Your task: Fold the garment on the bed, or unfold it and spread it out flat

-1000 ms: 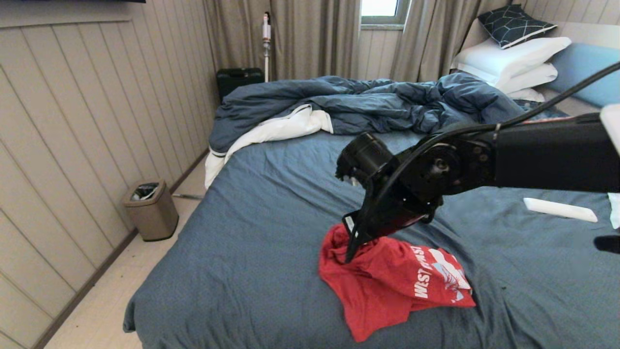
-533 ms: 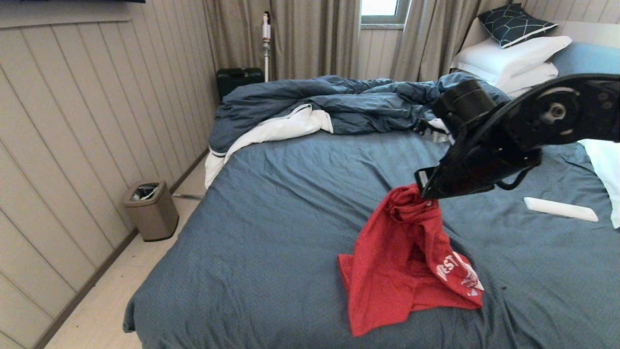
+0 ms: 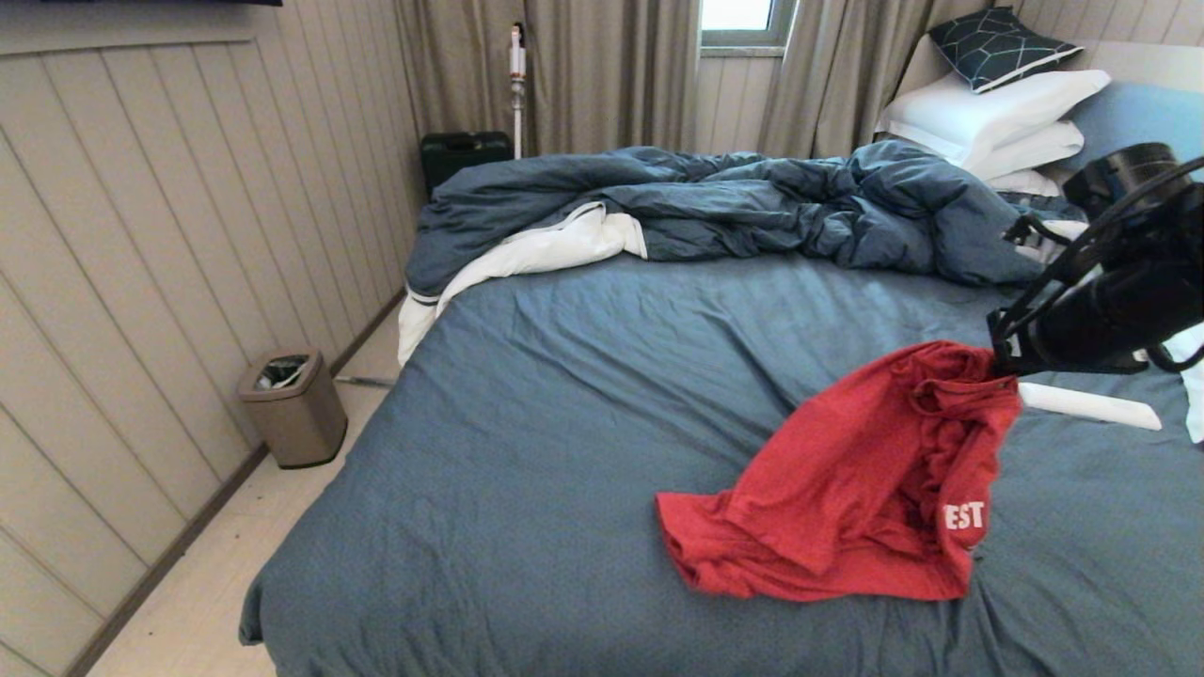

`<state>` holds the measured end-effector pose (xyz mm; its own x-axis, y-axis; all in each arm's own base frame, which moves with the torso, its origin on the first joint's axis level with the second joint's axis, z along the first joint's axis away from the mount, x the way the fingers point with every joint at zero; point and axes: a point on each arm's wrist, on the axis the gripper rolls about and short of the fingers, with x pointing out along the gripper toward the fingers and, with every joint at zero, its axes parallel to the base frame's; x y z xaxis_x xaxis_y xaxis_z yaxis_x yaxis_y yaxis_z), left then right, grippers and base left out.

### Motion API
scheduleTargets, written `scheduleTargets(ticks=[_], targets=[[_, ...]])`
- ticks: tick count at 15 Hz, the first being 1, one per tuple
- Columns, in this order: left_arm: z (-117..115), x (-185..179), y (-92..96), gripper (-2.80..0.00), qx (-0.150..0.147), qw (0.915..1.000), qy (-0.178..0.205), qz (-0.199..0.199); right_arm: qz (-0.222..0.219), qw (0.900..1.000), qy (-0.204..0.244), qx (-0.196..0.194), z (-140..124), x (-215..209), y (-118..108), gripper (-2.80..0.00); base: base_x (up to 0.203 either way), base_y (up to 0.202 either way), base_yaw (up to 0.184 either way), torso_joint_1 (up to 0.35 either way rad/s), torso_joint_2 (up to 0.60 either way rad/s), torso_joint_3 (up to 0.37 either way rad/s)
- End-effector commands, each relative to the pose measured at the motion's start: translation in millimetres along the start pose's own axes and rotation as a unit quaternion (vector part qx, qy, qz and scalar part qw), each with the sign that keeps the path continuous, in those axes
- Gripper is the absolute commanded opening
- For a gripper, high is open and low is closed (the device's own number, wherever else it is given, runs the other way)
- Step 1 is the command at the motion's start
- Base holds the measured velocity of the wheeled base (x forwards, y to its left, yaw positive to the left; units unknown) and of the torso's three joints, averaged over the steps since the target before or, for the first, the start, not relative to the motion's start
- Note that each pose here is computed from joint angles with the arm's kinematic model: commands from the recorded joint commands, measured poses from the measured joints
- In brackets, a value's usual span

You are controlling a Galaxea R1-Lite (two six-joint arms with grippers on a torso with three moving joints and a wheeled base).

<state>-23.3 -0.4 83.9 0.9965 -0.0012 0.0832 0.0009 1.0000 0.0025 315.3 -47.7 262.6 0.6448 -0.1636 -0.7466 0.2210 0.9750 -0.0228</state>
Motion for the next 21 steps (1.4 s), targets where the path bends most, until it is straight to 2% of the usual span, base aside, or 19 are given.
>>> scheduleTargets(ticks=[1, 5, 10, 12, 15, 16, 18, 21], targets=[[0.1, 0.1, 0.0, -2.80, 0.000, 1.0000, 0.000, 0.000, -0.017, 0.999, 0.018, 0.035, -1.0, 13.9, -35.1, -2.80, 0.000, 0.000, 0.000, 0.000, 0.00, 0.000], [0.1, 0.1, 0.0, -2.80, 0.000, 1.0000, 0.000, 0.000, -0.034, 0.995, 0.044, 0.077, -5.6, 39.4, -92.8, -2.80, 0.000, 0.000, 0.000, 0.000, 0.00, 0.000], [0.1, 0.1, 0.0, -2.80, 0.000, 1.0000, 0.000, 0.000, -0.069, 0.989, 0.070, 0.115, -21.5, 95.6, -159.5, -2.80, 0.000, 0.000, 0.000, 0.000, 0.00, 0.000], [0.1, 0.1, 0.0, -2.80, 0.000, 1.0000, 0.000, 0.000, -0.078, 0.985, 0.081, 0.129, -28.7, 108.3, -178.7, -2.80, 0.000, 0.000, 0.000, 0.000, 0.00, 0.000], [0.1, 0.1, 0.0, -2.80, 0.000, 1.0000, 0.000, 0.000, -0.070, 0.983, 0.104, 0.134, -41.3, 121.5, -188.9, -2.80, 0.000, 0.000, 0.000, 0.000, 0.00, 0.000], [0.1, 0.1, 0.0, -2.80, 0.000, 1.0000, 0.000, 0.000, -0.065, 0.983, 0.104, 0.135, -42.2, 120.8, -188.3, 0.00, 0.000, 0.000, 0.000, 0.000, 0.00, 0.000], [0.1, 0.1, 0.0, -2.80, 0.000, 1.0000, 0.000, 0.000, -0.055, 0.984, 0.102, 0.138, -43.4, 116.8, -187.7, 0.00, 0.000, 0.000, 0.000, 0.000, 0.00, 0.000], [0.1, 0.1, 0.0, -2.80, 0.000, 1.0000, 0.000, 0.000, -0.012, 0.988, 0.071, 0.138, -41.7, 89.2, -186.2, 0.00, 0.000, 0.000, 0.000, 0.000, 0.00, 0.000]])
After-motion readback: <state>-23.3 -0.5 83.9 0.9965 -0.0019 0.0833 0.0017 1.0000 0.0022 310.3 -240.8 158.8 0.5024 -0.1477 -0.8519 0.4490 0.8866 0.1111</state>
